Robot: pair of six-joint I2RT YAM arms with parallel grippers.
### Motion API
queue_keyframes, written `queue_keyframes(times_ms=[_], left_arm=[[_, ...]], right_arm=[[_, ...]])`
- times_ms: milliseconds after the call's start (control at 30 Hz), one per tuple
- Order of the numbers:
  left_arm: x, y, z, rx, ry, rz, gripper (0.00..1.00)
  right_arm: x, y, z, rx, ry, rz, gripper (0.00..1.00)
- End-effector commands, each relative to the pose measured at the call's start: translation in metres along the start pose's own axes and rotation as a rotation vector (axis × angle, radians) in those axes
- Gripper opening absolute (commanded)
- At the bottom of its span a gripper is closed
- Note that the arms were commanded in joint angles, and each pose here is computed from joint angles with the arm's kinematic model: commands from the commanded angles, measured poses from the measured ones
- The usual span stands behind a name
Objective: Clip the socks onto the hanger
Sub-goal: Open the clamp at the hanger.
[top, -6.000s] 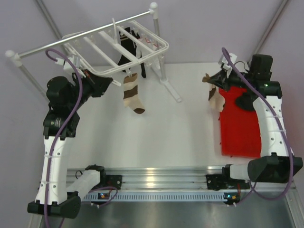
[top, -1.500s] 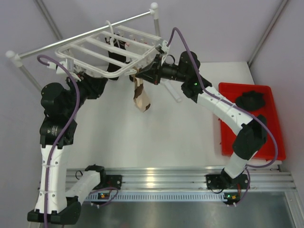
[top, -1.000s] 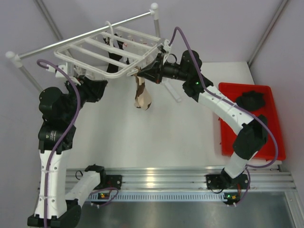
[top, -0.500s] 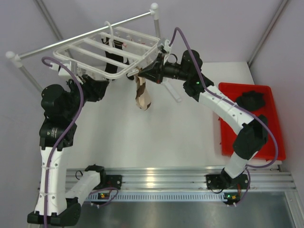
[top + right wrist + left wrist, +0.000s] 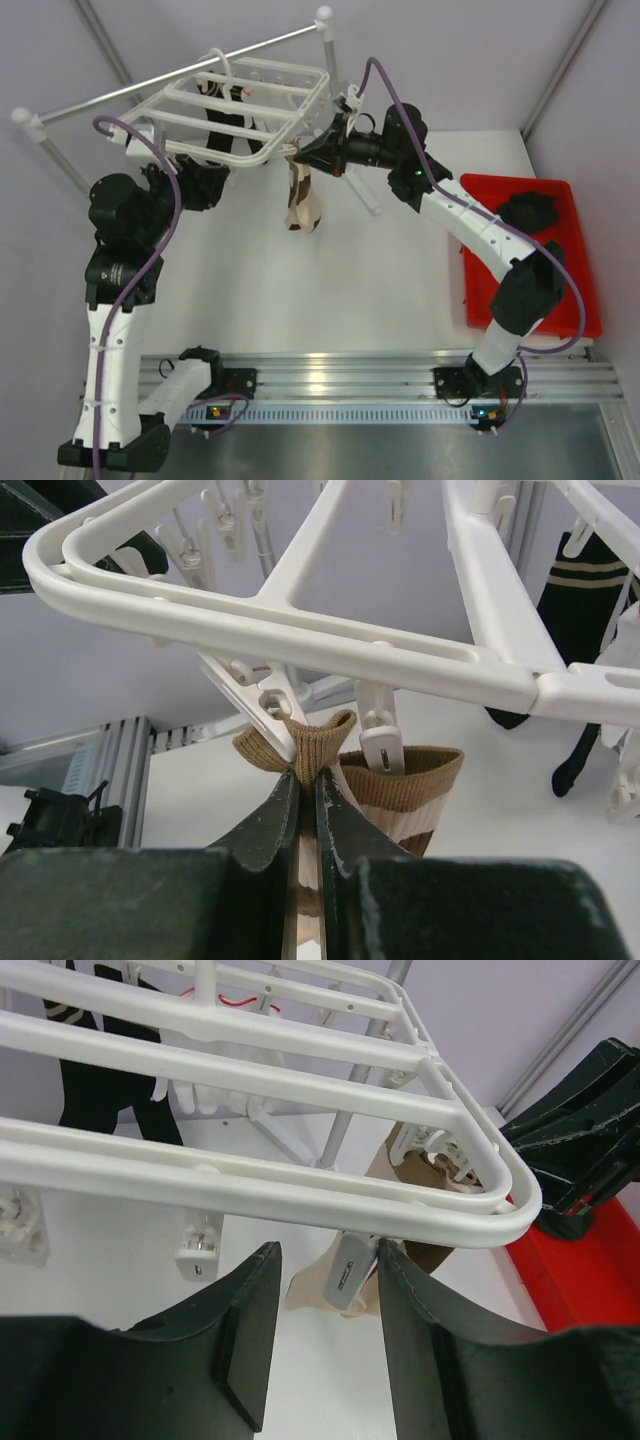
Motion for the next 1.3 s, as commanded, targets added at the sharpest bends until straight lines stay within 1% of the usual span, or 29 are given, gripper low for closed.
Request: queue_keyframes(times_ms=[0,67,167,200,233,267,333,400,433,500,533,567,700,800,867,967,1000,1100,1200,1233,1267], left_arm=[[0.005,-0.003,0.013,0.042,-0.084,-0.042,0.47],[0.007,-0.006,0.016,0.042,-0.104,-0.082,0.47],[0.009,-0.010,0.016,0.033,-0.116,-0.139,0.44],[0.011,-0.010,0.016,0.022,-0.115,-0.148,0.42],[0.011,-0.011,0.016,0.017,-0.117,-0.155,0.37],[0.011,-0.012,0.017,0.015,-0.122,-0.164,0.34],[0.012,-0.013,0.016,-0.001,-0.117,-0.177,0.29],[0.012,-0.014,0.016,-0.014,-0.112,-0.185,0.27],[0.012,-0.015,0.016,-0.018,-0.110,-0.189,0.26],[0.012,-0.016,0.016,-0.030,-0.107,-0.197,0.25],[0.012,-0.016,0.016,-0.034,-0.107,-0.201,0.24],[0.012,-0.017,0.017,-0.037,-0.109,-0.203,0.24],[0.012,-0.018,0.015,-0.055,-0.101,-0.217,0.20],[0.012,-0.018,0.014,-0.058,-0.097,-0.223,0.17],[0.012,-0.018,0.014,-0.060,-0.097,-0.223,0.17],[0.013,-0.018,0.013,-0.064,-0.092,-0.220,0.15],[0.013,-0.018,0.012,-0.067,-0.092,-0.217,0.15],[0.012,-0.018,0.013,-0.074,-0.094,-0.220,0.13],[0.012,-0.019,0.012,-0.076,-0.092,-0.221,0.13],[0.012,-0.019,0.012,-0.076,-0.091,-0.220,0.13],[0.012,-0.019,0.013,-0.076,-0.092,-0.219,0.13]], right_arm=[[-0.007,0.010,0.024,-0.075,-0.049,0.031,0.00],[-0.007,0.010,0.023,-0.071,-0.044,0.039,0.00],[-0.006,0.010,0.022,-0.061,-0.038,0.049,0.00],[-0.005,0.010,0.021,-0.054,-0.037,0.051,0.00],[-0.006,0.011,0.023,-0.053,-0.040,0.049,0.00],[-0.005,0.012,0.023,-0.046,-0.041,0.047,0.01],[-0.006,0.014,0.025,-0.036,-0.045,0.026,0.09],[-0.009,0.019,0.027,-0.033,-0.038,0.011,0.16],[-0.011,0.018,0.027,-0.034,-0.040,-0.018,0.27],[-0.017,0.024,0.027,-0.043,-0.035,-0.054,0.32],[-0.019,0.025,0.028,-0.045,-0.040,-0.079,0.37],[-0.023,0.029,0.028,-0.047,-0.032,-0.096,0.39],[-0.031,0.038,0.031,-0.075,-0.020,-0.121,0.40],[-0.032,0.051,0.035,-0.108,-0.027,-0.093,0.38],[-0.028,0.067,0.030,-0.111,-0.009,-0.003,0.36],[-0.015,0.088,0.024,-0.111,0.013,0.143,0.37],[-0.011,0.090,0.023,-0.111,0.015,0.158,0.38],[0.006,0.096,0.018,-0.115,0.013,0.170,0.40],[0.021,0.094,0.016,-0.137,-0.006,0.159,0.48],[0.026,0.092,0.014,-0.141,-0.007,0.153,0.54],[0.029,0.093,0.015,-0.146,-0.015,0.154,0.56]])
Point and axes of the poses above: each gripper's point midway between its finger pads, its own x axis out along the fingers, its own y axis along the line the jaws close on, z = x × y, the point moved 9 cm from there along -x, back along the fingers, and after that the axes turned 6 degrees about x, right-handed, at the moved point
